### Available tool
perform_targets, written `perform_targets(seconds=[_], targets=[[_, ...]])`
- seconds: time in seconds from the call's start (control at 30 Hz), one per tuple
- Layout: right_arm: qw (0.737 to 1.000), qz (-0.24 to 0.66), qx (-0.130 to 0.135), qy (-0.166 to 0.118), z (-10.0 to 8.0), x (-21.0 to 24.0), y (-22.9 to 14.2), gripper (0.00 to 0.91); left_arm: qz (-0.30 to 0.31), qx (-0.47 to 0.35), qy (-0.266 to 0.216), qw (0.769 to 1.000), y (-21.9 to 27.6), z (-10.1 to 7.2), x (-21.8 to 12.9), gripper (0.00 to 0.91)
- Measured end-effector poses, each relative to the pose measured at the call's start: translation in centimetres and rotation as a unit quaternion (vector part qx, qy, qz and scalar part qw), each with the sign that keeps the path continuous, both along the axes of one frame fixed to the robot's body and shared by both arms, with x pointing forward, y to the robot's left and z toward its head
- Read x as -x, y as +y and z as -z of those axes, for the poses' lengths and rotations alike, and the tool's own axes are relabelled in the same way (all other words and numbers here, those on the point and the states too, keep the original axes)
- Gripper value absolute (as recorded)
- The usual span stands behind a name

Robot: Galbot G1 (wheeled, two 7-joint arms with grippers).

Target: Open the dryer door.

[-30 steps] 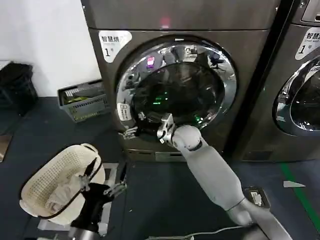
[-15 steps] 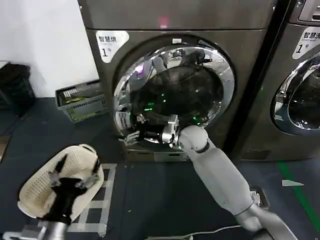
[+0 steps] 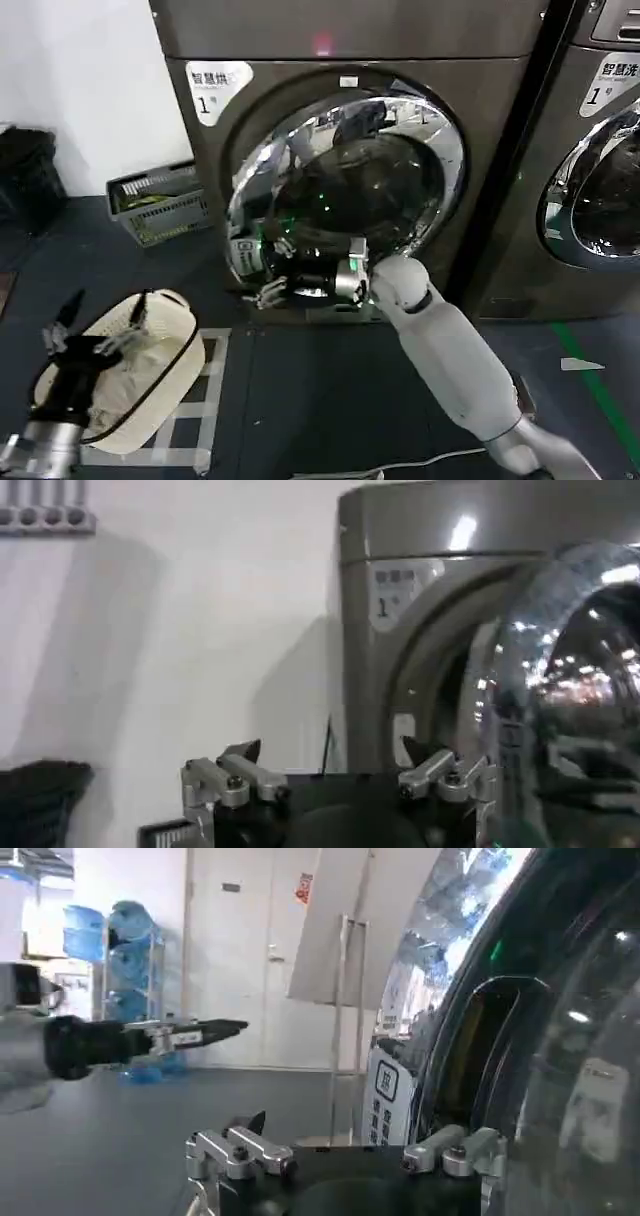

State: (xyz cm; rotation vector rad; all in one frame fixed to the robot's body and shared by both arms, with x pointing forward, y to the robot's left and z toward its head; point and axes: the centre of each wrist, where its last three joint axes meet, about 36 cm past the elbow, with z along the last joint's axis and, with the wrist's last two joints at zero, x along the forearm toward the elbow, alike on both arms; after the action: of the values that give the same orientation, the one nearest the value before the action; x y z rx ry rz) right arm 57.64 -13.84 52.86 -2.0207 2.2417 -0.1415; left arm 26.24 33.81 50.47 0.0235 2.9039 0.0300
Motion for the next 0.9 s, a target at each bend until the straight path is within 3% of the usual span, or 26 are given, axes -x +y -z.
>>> perform_targets(seconds=[0.33,0.9], targets=[[0.999,-0.036,0.004,-0.011,-0.3,0.4,-2.2,0.907,0.02,-0.013,-0.029,0.999,3.6,1.0,-1.7,0.907],[0.996,-0.086,0.008,-0.016,-0.4,1.5,-6.4,0.907,0.148,0.008,-0.009,0.989,4.7,-0.5,-6.4,0.907]])
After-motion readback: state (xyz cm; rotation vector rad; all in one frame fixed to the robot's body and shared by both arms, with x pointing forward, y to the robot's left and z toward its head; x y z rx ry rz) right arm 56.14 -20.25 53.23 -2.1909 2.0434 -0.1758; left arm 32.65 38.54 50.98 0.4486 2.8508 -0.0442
